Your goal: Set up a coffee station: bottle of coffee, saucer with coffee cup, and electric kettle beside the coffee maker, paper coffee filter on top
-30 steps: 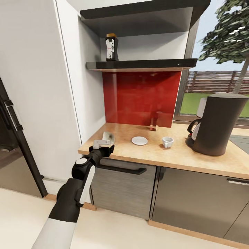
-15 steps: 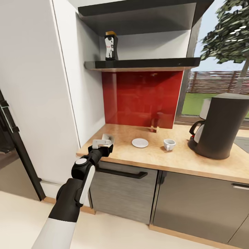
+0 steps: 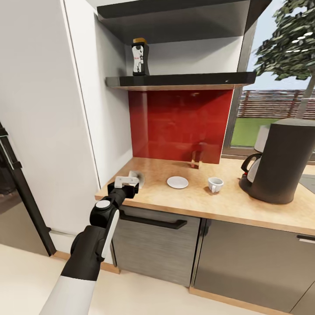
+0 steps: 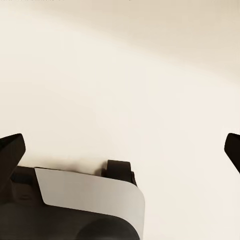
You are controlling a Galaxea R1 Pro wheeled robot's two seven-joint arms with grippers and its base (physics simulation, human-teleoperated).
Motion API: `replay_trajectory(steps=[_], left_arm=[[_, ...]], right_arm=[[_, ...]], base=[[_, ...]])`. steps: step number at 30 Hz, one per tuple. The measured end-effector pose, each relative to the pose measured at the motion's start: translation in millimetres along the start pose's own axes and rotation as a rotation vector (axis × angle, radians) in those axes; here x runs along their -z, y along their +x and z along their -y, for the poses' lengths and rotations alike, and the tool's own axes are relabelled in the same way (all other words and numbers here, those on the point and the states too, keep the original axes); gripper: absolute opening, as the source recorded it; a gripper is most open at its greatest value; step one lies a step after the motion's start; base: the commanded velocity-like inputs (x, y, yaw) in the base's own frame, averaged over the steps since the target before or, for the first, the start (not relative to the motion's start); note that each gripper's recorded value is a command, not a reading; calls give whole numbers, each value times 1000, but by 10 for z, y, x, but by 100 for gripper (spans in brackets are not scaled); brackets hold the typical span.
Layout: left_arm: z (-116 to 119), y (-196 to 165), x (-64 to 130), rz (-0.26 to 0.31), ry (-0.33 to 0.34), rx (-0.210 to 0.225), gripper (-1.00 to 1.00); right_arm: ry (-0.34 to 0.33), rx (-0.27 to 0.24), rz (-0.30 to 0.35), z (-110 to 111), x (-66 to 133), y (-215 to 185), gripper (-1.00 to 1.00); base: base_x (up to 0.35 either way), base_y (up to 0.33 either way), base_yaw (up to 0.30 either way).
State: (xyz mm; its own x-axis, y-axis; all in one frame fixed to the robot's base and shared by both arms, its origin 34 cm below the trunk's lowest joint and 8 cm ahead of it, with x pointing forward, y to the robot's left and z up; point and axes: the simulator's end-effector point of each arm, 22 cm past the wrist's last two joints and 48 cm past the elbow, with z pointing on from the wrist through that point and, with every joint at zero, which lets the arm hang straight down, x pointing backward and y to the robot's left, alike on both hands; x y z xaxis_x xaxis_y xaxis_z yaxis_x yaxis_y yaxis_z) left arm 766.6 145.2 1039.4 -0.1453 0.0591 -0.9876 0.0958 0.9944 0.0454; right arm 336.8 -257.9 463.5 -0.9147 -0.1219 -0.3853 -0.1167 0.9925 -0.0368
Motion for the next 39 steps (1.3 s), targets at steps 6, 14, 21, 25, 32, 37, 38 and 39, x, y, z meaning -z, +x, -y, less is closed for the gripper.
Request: replay_trajectory(steps=[6,14,21,25,32,37,38,39], left_arm=[[-20,-10,5,2,-6,-10,100],[-31,-14,5,3,-8,-9,100],[-92,-1,1,0,-16,4,100],[-98,3,-1,0,-17,6,100],[-97,7,-1,-1,-17,6,100],[-94,30,-10,-7,-16,6,100],[-92,36,-12,-8,-15,6,100],[-91,39,-13,-9,-15,6,100]], right_arm=[[0,0,0,0,2,4,100],[0,0,-31,-1,15,145,100],[-1,2,-80,-4,49,376,100],[-2,2,-104,-6,70,494,100],[-2,2,-119,-6,88,573,100],[-2,3,-122,-9,91,591,100],[-2,2,-122,-9,92,593,100],[-2,2,-122,-10,92,595,100]], base=[[82,67,0],[79,59,0],[172,82,0],[47,18,0],[97,4,0],[60,1,0],[20,0,0],[16,0,0]])
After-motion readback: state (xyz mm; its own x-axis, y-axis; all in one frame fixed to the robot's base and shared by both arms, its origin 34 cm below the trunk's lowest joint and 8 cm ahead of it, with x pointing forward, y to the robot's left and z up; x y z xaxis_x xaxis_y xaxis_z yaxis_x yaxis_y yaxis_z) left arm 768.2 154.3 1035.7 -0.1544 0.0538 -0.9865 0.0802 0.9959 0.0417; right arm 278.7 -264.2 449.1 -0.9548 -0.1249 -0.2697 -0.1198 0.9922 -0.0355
